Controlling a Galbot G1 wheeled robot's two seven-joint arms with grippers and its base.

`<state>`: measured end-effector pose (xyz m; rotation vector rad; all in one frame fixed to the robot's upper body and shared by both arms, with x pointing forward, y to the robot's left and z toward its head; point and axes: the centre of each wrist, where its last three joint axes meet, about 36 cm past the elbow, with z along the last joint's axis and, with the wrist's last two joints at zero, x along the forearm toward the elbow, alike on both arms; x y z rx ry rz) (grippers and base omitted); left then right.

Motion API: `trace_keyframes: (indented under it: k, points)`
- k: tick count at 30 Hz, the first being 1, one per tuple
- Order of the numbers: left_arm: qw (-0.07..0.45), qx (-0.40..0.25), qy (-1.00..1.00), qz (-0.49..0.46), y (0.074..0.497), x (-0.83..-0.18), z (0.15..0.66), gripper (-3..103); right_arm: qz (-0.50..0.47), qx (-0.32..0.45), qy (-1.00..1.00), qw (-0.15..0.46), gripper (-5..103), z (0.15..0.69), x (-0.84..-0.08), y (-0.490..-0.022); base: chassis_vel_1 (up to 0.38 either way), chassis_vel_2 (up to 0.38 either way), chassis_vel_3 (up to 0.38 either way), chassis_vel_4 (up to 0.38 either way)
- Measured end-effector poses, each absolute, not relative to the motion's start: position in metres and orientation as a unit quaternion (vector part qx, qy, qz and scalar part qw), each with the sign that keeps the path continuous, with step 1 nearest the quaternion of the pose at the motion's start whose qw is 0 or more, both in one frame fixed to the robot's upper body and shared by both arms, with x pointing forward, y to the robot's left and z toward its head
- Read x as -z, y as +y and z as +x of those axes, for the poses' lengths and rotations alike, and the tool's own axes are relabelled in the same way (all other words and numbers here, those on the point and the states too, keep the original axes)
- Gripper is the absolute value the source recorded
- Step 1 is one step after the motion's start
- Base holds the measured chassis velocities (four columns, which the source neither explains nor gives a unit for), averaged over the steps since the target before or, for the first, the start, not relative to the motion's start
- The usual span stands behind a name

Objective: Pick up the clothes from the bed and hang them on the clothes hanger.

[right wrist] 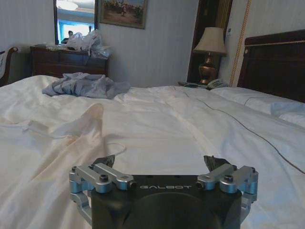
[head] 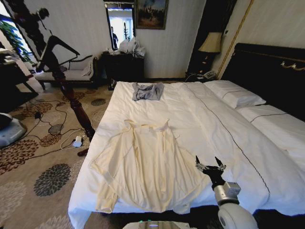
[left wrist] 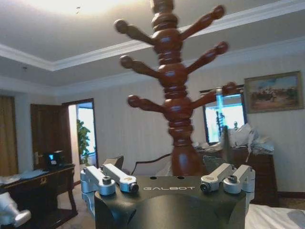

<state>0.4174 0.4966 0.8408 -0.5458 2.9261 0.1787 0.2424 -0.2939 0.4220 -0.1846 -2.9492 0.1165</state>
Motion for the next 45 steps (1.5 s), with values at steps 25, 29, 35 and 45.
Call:
trace_keyframes:
  k: [25, 29, 35, 45]
  points:
    - [0.038, 0.016, 0.995, -0.086, 0.435, -0.684, 0.447, 92, -0.076, -0.034, -0.992, 0.091, 100, 0.245, -0.430, -0.302, 0.000, 0.000, 0.000, 0.000]
    - [0.032, 0.016, 0.997, -0.067, 0.416, -0.652, 0.455, 92, -0.078, -0.034, -0.992, 0.092, 100, 0.244, -0.430, -0.302, 0.000, 0.000, 0.000, 0.000]
    - [0.042, 0.014, 0.998, -0.041, 0.399, -0.605, 0.482, 93, -0.078, -0.029, -0.992, 0.091, 100, 0.245, -0.430, -0.299, 0.000, 0.000, 0.000, 0.000]
    - [0.015, 0.043, 0.999, -0.023, 0.349, -0.545, 0.551, 86, -0.079, -0.027, -0.992, 0.095, 100, 0.245, -0.427, -0.299, 0.000, 0.000, 0.000, 0.000]
